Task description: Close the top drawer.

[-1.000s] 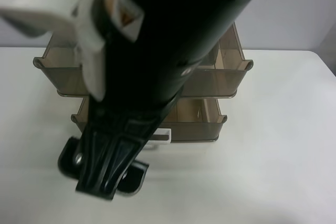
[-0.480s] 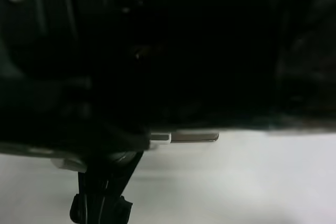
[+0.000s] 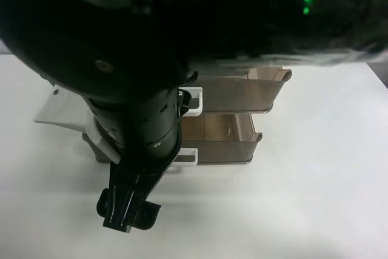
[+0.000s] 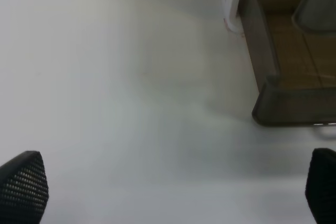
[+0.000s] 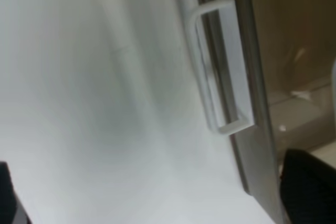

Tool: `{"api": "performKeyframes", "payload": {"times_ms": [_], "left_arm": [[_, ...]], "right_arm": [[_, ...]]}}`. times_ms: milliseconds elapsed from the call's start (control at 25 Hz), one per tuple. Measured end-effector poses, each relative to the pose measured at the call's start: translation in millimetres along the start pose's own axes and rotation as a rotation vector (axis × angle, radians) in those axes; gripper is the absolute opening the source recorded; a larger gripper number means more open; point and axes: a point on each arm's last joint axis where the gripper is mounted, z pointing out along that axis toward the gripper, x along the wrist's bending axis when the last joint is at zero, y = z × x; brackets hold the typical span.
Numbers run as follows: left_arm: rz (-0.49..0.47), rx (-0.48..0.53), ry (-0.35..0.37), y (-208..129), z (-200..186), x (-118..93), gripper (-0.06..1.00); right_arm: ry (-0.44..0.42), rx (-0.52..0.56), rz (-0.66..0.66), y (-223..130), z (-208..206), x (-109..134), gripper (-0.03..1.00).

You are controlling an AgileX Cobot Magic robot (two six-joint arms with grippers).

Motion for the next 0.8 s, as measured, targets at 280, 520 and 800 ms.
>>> {"api": "performKeyframes", "payload": {"times_ms": [280,520,800], "left_arm": [[0.000,0.000,0.000,0.0,0.0,0.0,0.99],[0.000,0.000,0.000,0.0,0.0,0.0,0.99],[0.000,0.000,0.000,0.0,0.0,0.0,0.99]], "right_arm": [[-0.093,-0.072,0.028,8.8,-13.4,-40.0,0.99],[-0.088,-0.093,0.073,4.3,-6.8,-71.5,0.99],[-0.101,-0.166,0.153,-0.5,-0.3,-107.6,0.99]]}}
